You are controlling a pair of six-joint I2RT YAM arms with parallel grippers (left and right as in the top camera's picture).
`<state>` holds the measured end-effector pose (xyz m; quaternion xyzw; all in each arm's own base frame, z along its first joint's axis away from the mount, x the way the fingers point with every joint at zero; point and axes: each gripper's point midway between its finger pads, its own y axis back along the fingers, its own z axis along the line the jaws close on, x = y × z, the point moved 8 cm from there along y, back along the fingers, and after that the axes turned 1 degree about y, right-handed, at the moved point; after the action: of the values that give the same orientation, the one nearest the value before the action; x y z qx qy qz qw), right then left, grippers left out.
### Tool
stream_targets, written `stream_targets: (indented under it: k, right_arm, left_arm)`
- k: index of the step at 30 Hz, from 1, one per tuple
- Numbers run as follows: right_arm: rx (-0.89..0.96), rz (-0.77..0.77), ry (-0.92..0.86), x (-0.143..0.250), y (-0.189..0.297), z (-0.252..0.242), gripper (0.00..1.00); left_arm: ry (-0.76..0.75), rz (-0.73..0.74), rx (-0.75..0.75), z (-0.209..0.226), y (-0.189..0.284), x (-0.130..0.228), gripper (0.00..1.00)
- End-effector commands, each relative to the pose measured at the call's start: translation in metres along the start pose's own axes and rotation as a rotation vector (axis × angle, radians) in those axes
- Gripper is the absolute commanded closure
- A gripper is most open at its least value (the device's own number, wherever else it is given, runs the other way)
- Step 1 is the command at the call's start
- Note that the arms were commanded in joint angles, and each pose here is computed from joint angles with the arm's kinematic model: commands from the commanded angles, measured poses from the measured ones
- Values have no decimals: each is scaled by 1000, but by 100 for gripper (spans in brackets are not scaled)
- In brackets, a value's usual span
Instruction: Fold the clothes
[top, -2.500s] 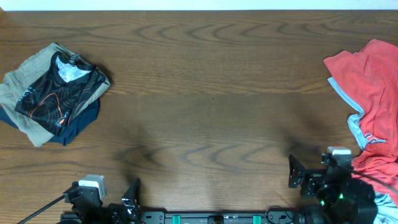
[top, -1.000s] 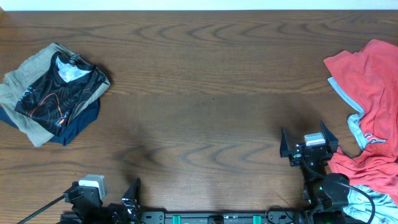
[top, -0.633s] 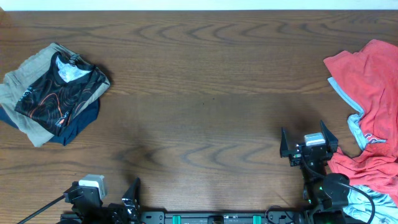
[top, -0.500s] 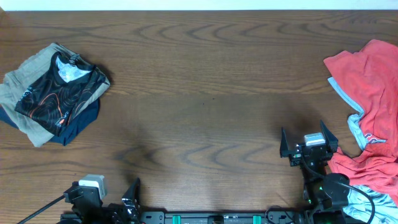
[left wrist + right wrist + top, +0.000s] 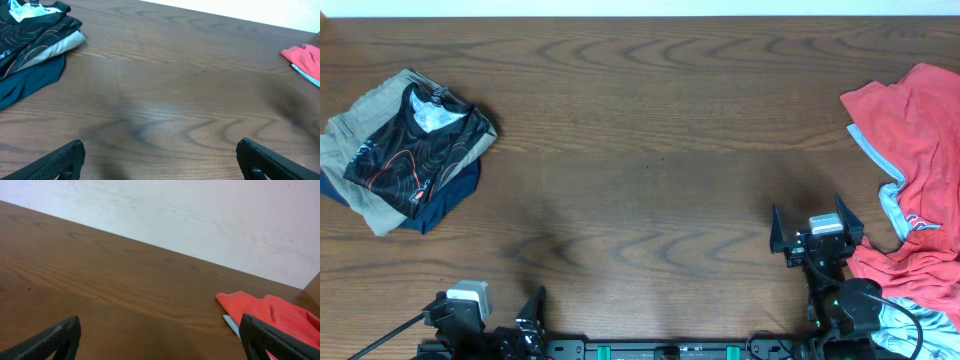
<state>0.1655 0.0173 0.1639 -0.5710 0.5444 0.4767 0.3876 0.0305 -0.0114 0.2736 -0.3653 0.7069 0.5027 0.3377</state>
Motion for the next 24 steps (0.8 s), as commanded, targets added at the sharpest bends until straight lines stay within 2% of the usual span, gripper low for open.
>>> stream_targets:
  k: [1, 11, 24]
  right_arm:
    - [11, 0, 11, 2, 0, -1, 1]
    - [11, 1, 11, 2, 0, -1, 1]
    - [11, 1, 11, 2, 0, -1, 1]
  left_arm:
    - [19, -4, -17, 1, -1, 1, 2]
    - [68, -49, -157, 11, -13, -1, 2]
    - [42, -34, -204, 42, -106, 39, 2]
